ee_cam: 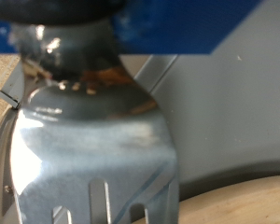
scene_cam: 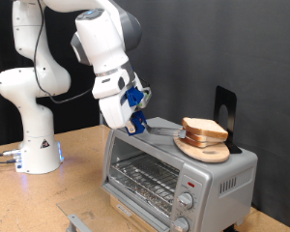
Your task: Make a piece of toast with the oven
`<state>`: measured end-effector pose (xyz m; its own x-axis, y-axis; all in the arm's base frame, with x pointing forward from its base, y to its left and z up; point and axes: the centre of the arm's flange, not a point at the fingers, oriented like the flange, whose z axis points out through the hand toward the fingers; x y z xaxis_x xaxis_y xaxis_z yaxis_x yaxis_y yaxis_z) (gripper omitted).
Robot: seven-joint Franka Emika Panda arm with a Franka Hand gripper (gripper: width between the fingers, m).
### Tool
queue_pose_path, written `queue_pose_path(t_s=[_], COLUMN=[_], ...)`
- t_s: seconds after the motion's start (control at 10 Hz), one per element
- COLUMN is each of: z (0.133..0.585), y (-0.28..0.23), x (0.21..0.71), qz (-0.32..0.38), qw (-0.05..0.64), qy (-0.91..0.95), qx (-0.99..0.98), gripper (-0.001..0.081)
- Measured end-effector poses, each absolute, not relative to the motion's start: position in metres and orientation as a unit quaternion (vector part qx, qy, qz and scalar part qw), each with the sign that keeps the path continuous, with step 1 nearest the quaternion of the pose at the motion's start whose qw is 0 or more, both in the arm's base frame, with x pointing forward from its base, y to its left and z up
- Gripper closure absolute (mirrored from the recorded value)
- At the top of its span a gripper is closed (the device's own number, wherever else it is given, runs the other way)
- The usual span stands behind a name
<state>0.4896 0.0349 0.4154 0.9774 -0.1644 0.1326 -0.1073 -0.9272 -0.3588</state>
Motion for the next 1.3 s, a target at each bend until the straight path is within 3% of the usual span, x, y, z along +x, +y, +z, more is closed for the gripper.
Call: queue_pose_path(t_s=[1.3], z=[0.403], y=[0.038], x=[0.477], qz=[-0.059], qw=[0.183], qy=[0.062], qx=[-0.979], gripper=[0.0415])
